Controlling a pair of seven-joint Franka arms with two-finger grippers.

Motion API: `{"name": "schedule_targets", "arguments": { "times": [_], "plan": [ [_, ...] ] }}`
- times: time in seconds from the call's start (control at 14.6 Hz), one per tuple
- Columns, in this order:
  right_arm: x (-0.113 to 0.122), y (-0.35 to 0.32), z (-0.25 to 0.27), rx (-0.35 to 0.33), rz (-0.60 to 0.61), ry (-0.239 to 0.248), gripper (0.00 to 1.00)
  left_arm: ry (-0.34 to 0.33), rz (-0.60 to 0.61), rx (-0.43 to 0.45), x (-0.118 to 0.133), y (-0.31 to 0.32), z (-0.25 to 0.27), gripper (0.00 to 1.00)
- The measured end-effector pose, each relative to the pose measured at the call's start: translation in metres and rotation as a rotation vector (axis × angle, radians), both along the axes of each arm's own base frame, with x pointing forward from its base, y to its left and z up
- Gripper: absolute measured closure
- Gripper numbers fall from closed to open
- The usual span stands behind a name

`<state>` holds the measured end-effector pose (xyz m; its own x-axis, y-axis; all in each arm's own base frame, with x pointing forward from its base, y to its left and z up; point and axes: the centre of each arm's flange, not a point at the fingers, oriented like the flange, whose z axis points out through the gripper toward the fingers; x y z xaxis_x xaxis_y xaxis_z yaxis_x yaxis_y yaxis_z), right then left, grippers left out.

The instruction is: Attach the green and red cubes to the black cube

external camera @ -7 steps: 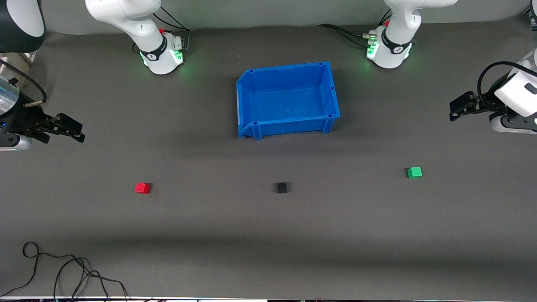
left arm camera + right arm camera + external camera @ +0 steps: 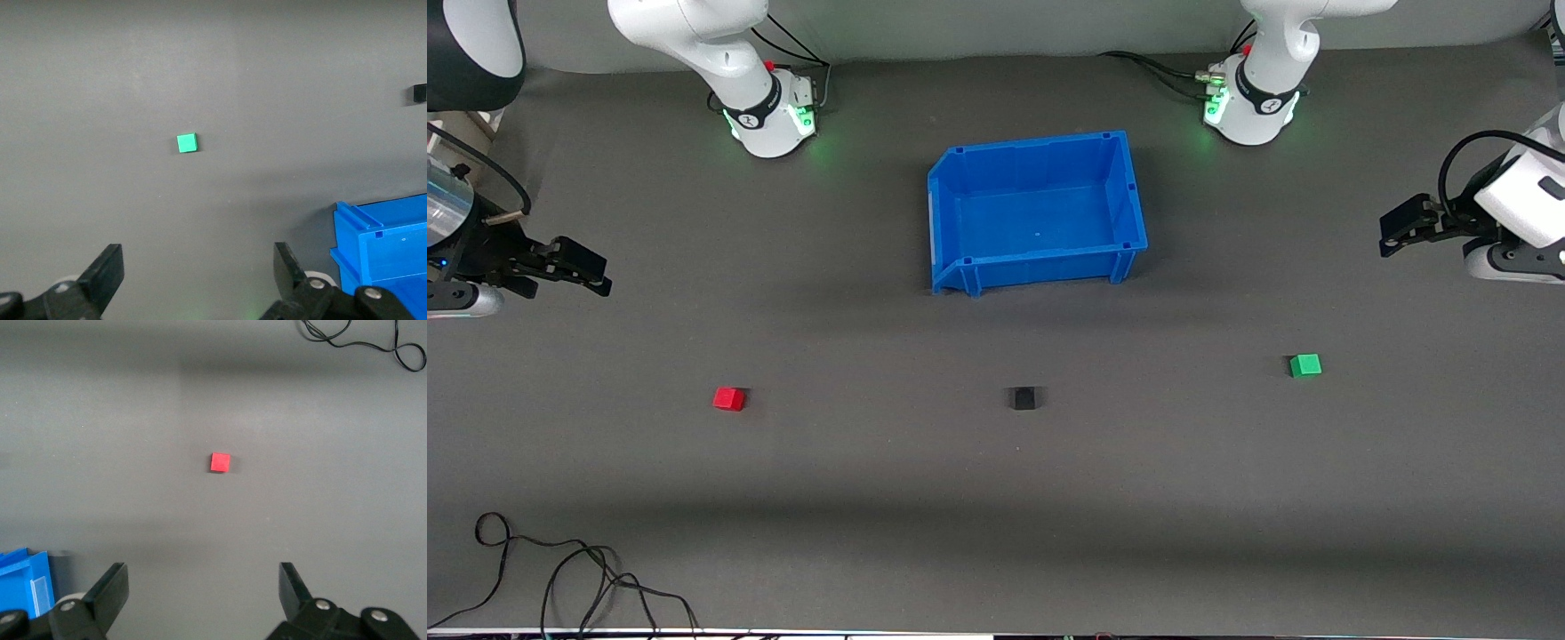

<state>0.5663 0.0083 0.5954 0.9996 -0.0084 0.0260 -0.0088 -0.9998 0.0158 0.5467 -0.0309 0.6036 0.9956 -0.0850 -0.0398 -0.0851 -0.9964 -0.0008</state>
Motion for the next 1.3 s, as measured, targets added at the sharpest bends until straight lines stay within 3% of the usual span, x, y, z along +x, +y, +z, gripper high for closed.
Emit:
{"name": "schedule_targets", "arguments": {
  "times": [0.14, 0.34, 0.48, 0.82, 1.3],
  "plan": [
    [0.000, 0.000, -0.001, 0.000, 0.000, 0.001, 0.00, 0.003, 0.017, 0.000, 0.000, 0.004, -0.001, 0.00],
    [0.004, 0.001, -0.009, 0.000, 0.000, 0.017, 0.00, 0.011, 0.181, 0.003, 0.002, 0.021, -0.004, 0.00],
    [0.010, 0.003, -0.020, 0.002, -0.001, 0.027, 0.00, 0.019, 0.343, 0.003, 0.003, 0.030, -0.007, 0.00],
    [0.032, -0.005, -0.059, -0.010, -0.020, 0.046, 0.00, 0.099, 0.830, -0.110, 0.006, 0.062, -0.022, 0.00],
    [0.079, 0.003, -0.184, -0.014, -0.028, 0.108, 0.00, 0.222, 1.392, -0.168, 0.005, 0.108, -0.059, 0.00]
  ]
}}
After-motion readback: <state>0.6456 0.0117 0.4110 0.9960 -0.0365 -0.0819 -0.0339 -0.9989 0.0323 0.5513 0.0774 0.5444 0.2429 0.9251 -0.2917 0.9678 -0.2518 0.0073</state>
